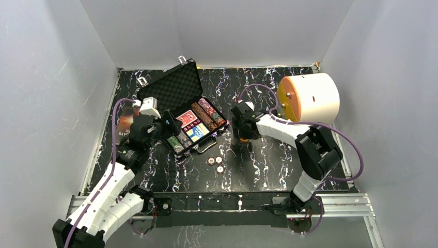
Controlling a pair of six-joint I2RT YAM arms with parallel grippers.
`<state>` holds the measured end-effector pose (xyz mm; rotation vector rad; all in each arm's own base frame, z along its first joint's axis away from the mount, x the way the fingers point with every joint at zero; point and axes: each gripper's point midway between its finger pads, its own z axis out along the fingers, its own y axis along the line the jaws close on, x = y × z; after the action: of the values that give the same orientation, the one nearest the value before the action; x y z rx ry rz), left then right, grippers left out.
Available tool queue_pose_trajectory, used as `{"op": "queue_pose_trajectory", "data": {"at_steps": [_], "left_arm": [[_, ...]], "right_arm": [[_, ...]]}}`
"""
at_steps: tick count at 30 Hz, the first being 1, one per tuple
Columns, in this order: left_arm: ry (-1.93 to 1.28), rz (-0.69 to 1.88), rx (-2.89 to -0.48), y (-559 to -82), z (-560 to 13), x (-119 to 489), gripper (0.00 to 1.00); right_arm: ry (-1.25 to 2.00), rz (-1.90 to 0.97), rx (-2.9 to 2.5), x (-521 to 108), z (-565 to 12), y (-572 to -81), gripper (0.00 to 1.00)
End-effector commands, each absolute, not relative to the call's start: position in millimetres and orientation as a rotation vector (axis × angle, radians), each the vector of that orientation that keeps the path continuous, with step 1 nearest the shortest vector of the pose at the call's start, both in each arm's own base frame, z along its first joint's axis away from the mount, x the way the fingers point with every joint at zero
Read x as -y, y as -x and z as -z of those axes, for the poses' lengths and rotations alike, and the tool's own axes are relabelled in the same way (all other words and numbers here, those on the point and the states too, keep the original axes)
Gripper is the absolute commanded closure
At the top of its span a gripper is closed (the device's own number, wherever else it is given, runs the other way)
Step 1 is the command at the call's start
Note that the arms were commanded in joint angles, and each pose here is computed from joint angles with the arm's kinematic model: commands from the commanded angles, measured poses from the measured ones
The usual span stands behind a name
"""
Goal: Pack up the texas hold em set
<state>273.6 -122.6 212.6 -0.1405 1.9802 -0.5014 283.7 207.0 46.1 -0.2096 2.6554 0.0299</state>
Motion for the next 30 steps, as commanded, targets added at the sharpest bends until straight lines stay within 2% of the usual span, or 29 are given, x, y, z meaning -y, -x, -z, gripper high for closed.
{"op": "queue_pose_trajectory", "data": {"at_steps": [1, 4, 9, 14, 30], "left_arm": [[0.141, 0.464, -1.994, -273.0, -207.1, 117.9, 0.33], [0.141, 0.470, -1.999, -272.4, -205.7, 118.7, 0.33], [0.151, 0.479, -2.003, -271.2, -202.4, 119.2, 0.32], [0.159, 0.481, -2.003, -271.4, -201.0, 119.3, 0.32], [0.186, 0.508, -1.976, -271.0, -203.1, 119.9, 0.31]], "right_arm": [[0.138, -0.075, -2.650, -220.4, -51.5, -291.0, 0.25], [0.084, -0.048, -2.672, -215.2, -43.9, -287.5, 0.21], [0.051, -0.045, -2.693, -214.4, -32.8, -284.3, 0.21], [0.055, -0.092, -2.695, -220.1, -32.3, -286.2, 0.25], [-0.038, 0.058, -2.705, -201.1, -13.4, -302.4, 0.32]]}}
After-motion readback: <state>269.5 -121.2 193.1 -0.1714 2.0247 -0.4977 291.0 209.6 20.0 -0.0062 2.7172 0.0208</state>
